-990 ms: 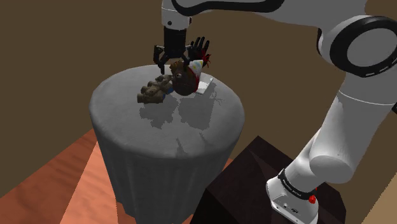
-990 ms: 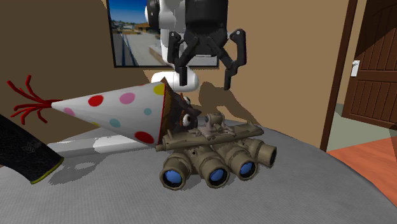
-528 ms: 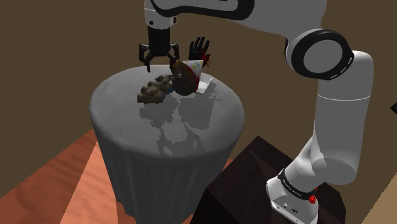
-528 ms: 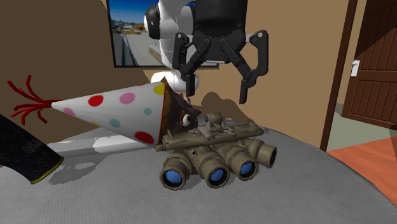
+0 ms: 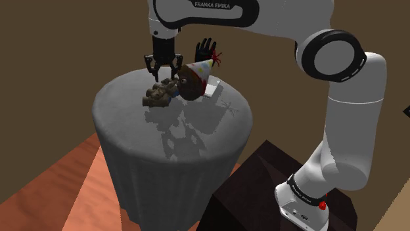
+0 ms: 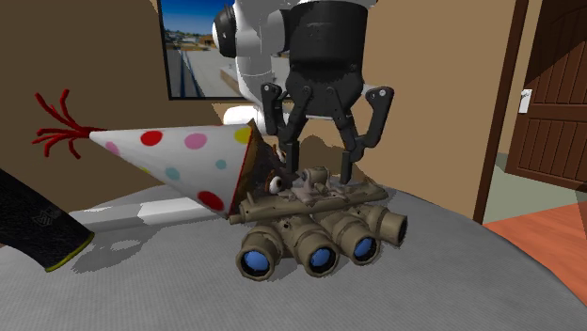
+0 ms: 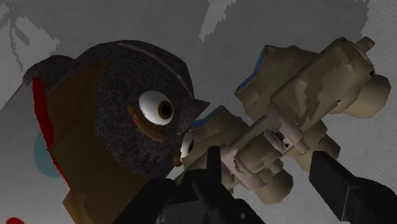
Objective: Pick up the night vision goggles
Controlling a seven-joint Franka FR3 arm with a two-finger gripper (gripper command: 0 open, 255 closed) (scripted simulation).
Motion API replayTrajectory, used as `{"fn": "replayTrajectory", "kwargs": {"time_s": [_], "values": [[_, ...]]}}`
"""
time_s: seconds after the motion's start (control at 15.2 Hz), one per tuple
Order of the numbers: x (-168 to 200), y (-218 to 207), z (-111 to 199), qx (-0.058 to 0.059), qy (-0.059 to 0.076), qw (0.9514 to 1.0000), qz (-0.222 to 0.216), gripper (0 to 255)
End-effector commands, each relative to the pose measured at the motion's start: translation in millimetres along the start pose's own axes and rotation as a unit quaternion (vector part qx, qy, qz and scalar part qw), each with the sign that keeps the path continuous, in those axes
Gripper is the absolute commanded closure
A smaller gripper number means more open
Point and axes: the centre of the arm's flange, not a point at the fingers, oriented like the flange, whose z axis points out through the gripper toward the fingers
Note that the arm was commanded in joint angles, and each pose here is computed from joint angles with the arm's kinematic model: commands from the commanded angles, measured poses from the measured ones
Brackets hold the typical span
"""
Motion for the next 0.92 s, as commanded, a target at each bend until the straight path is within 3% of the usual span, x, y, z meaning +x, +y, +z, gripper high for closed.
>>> {"fn": "replayTrajectory", "kwargs": {"time_s": [0.0, 0.53, 0.86], "values": [[0.6, 0.7, 1.6, -0.001, -0.001, 1.0, 0.001, 255], [0.8, 0.5, 2.3, -0.001, -0.001, 1.0, 0.001, 255], [0.2, 1.8, -24.1, -0.001, -0.001, 1.0, 0.001, 255]]}}
